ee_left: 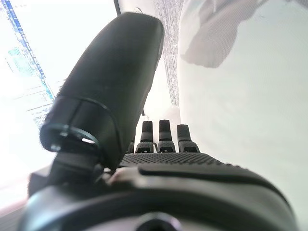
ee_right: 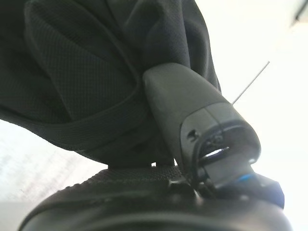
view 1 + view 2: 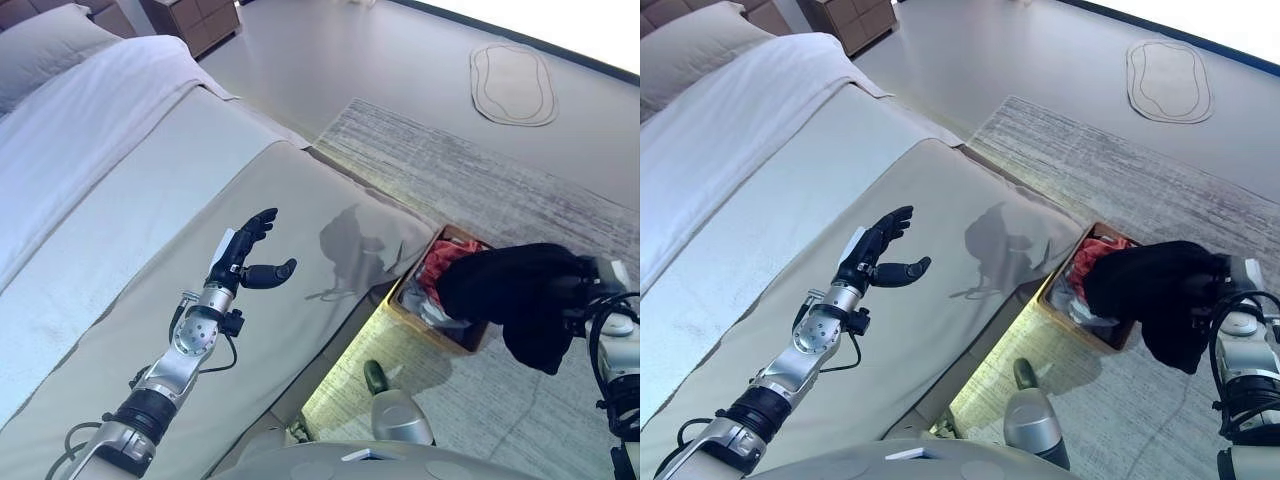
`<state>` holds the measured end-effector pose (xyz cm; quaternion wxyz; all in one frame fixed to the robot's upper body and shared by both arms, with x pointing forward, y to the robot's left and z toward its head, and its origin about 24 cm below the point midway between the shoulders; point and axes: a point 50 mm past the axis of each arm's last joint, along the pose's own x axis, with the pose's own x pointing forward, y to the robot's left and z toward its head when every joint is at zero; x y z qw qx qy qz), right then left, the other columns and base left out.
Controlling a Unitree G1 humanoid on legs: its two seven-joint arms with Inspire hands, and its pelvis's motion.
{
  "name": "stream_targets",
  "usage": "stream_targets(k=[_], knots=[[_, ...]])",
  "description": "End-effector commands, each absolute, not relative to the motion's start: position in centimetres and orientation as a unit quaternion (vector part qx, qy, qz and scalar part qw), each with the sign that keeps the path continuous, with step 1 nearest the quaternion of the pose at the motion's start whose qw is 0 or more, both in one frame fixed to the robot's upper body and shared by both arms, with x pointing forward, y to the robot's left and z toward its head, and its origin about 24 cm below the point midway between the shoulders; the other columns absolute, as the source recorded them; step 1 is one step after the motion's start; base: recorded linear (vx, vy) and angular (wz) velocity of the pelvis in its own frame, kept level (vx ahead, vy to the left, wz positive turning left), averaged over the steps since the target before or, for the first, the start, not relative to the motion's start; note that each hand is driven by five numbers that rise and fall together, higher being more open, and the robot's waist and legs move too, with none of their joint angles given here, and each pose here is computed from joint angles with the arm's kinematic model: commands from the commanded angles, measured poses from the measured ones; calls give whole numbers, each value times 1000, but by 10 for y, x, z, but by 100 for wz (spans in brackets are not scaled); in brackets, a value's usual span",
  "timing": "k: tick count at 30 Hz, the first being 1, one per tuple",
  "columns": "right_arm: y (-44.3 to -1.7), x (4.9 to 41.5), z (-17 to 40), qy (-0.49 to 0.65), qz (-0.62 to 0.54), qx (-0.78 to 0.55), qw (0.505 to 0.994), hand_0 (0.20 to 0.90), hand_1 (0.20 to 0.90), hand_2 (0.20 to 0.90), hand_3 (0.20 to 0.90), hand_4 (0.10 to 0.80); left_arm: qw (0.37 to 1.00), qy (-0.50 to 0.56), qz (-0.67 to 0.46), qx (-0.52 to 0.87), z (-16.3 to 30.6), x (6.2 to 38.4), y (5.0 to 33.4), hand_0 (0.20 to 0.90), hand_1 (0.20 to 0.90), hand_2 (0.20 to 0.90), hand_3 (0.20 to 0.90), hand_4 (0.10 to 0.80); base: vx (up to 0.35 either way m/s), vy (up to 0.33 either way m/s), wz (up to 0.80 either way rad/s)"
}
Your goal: Pick up the clothes from the bed and place them into the basket
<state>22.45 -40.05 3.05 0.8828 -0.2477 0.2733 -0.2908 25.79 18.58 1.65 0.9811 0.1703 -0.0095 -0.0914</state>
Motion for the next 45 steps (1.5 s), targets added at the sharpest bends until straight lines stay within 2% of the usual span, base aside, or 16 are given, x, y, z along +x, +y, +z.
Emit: stream_targets(k=[1, 11, 12, 13, 15, 16, 17, 26, 39, 45], knots=[[-407, 259, 77, 179, -313, -244, 900, 300, 300, 300, 200, 100, 973, -115, -109, 170, 60, 281, 173, 900, 900, 900, 900, 800, -15, -37, 3], [-409, 273, 73, 215, -325, -204, 898, 300, 300, 300, 200, 100, 971, -116, -128, 165, 63, 286, 164, 900, 900, 900, 900, 800, -9, -13, 3], [-408, 275, 73, 214, -323, -203, 899, 333, 333, 333, 238, 138, 971, -116, -127, 164, 63, 286, 164, 900, 900, 900, 900, 800, -12, -4, 9], [-407, 276, 73, 213, -322, -204, 900, 451, 451, 451, 376, 276, 971, -117, -127, 164, 63, 287, 164, 900, 900, 900, 900, 800, -21, -9, 8], [-404, 280, 75, 207, -320, -203, 902, 542, 542, 542, 483, 383, 972, -116, -125, 162, 64, 287, 166, 900, 900, 900, 900, 800, -25, -17, 6], [-403, 281, 76, 204, -320, -204, 903, 768, 768, 768, 746, 646, 972, -116, -124, 163, 64, 288, 167, 900, 900, 900, 900, 800, -19, -18, 8], [-402, 283, 78, 201, -318, -205, 904, 900, 900, 900, 900, 800, 972, -116, -124, 163, 64, 288, 167, 900, 900, 900, 900, 800, -10, -10, 6], [-394, 296, 91, 184, -306, -222, 907, 900, 900, 900, 900, 800, 974, -108, -122, 159, 58, 285, 168, 900, 900, 900, 900, 800, -2, 1, 5], [-391, 292, 75, 214, -298, -225, 903, 900, 900, 900, 900, 800, 976, -95, -101, 166, 53, 284, 177, 900, 900, 900, 900, 800, 2, 0, 1], [-365, 310, 91, 143, -284, -276, 907, 900, 900, 900, 900, 800, 984, -58, -72, 152, 41, 282, 184, 900, 900, 900, 900, 800, 9, -6, 8]])
